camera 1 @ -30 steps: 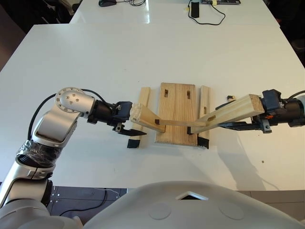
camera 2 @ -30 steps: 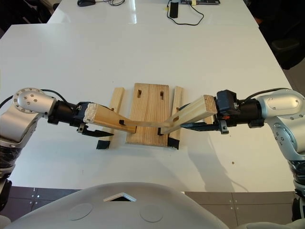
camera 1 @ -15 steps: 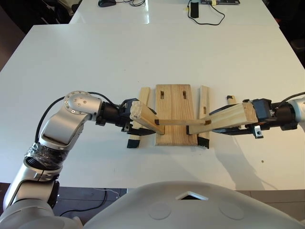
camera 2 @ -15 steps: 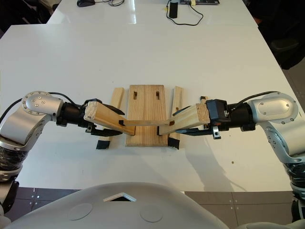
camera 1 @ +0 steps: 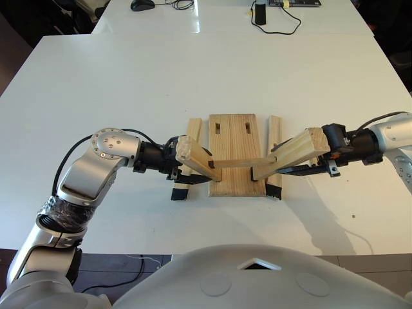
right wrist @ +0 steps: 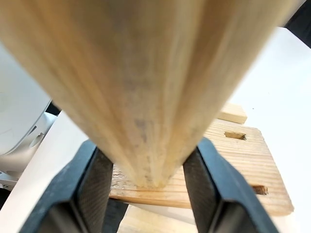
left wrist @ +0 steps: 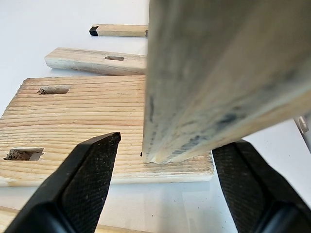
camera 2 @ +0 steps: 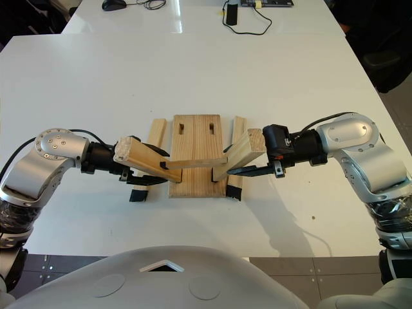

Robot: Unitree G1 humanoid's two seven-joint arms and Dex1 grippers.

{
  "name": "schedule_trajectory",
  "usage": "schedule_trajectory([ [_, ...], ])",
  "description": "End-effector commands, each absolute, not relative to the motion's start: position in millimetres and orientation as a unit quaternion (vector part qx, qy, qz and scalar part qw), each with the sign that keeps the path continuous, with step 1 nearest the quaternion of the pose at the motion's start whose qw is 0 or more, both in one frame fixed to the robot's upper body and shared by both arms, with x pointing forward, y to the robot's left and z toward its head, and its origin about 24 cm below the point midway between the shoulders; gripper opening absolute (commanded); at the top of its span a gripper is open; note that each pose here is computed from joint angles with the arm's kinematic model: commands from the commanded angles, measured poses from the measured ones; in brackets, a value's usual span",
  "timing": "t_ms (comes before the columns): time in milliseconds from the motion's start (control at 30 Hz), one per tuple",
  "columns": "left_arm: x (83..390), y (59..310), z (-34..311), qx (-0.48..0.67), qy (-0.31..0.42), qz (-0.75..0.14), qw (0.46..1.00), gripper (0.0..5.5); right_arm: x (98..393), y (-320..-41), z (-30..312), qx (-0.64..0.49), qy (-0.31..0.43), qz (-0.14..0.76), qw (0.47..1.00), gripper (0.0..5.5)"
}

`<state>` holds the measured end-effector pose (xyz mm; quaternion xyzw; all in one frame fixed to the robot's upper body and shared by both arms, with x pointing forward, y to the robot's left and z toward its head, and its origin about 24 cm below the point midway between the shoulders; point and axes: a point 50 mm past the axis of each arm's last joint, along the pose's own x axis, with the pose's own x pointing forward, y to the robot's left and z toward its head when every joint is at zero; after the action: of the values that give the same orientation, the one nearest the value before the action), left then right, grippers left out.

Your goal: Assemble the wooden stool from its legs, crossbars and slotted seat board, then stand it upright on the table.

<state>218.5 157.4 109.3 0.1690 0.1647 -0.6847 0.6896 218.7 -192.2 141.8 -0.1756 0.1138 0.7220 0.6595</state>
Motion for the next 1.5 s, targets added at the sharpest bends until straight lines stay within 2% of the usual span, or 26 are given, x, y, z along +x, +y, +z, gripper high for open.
schedule_trajectory([
  [33,216.1,149.0,109.3,0.179,0.156,-0.690,0.684,3.35,206.7,-191.1,95.3,-0.158,0.238,0.720,0.633,2.03],
  [200,219.8,140.7,108.1,0.186,0.149,-0.699,0.675,3.35,208.7,-192.2,77.3,-0.158,0.269,0.713,0.628,2.03],
  [467,229.1,145.8,93.7,0.163,0.176,-0.686,0.687,3.35,207.2,-190.5,47.7,-0.154,0.314,0.717,0.603,2.03],
  [867,226.5,154.3,76.0,0.210,0.192,-0.678,0.677,3.35,211.9,-192.8,59.4,-0.155,0.288,0.705,0.630,2.03],
  [967,232.5,155.6,77.7,0.185,0.214,-0.664,0.692,3.35,214.5,-193.7,60.6,-0.156,0.283,0.700,0.636,2.03],
  [1100,234.9,154.0,84.5,0.205,0.201,-0.670,0.684,3.97,217.1,-194.1,63.3,-0.156,0.276,0.696,0.644,2.03],
  [1367,242.5,166.4,74.7,0.272,0.189,-0.655,0.680,5.24,231.2,-198.8,82.4,-0.169,0.243,0.679,0.672,2.03],
  [1500,242.7,178.2,68.2,0.298,0.198,-0.650,0.671,5.28,230.0,-199.6,93.4,-0.190,0.220,0.674,0.679,2.03],
])
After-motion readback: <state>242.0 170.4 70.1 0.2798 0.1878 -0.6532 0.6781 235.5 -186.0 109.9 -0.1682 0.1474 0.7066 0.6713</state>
